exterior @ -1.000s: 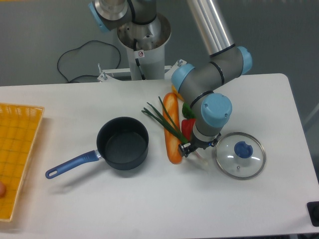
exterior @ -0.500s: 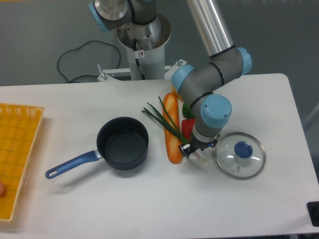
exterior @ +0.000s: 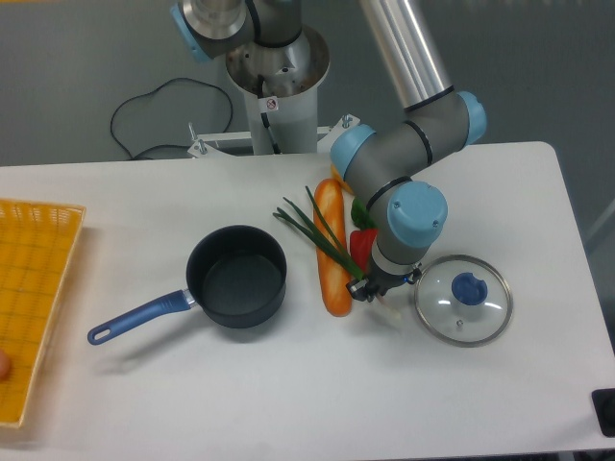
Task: Pick up the green onion
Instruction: 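Close the gripper around the green onion stalks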
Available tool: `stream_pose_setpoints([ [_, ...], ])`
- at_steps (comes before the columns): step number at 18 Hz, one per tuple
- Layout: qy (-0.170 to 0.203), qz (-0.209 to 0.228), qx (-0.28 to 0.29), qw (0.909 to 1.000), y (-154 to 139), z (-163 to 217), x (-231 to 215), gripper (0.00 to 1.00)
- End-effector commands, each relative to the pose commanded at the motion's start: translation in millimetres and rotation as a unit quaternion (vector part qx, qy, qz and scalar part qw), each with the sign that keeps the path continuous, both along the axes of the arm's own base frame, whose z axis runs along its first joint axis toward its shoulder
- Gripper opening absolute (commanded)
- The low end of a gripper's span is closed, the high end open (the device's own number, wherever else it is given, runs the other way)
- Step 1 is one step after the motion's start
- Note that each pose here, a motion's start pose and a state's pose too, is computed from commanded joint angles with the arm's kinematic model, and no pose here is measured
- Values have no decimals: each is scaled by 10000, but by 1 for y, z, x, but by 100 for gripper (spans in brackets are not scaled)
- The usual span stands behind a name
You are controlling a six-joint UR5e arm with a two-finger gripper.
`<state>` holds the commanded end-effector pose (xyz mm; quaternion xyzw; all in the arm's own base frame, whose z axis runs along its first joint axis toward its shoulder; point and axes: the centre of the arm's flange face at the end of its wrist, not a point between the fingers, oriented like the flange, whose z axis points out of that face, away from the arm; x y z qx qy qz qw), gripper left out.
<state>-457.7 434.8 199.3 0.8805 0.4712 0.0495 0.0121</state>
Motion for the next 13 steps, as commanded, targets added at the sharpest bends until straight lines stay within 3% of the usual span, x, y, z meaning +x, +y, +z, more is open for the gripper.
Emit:
stream_pose_setpoints([
  [2,9,60,-9,10000,0,1,-1,14],
  [6,35,61,6,10000,2,3,-1,11],
  [13,287,23,160,9995,16,32,-5,11],
])
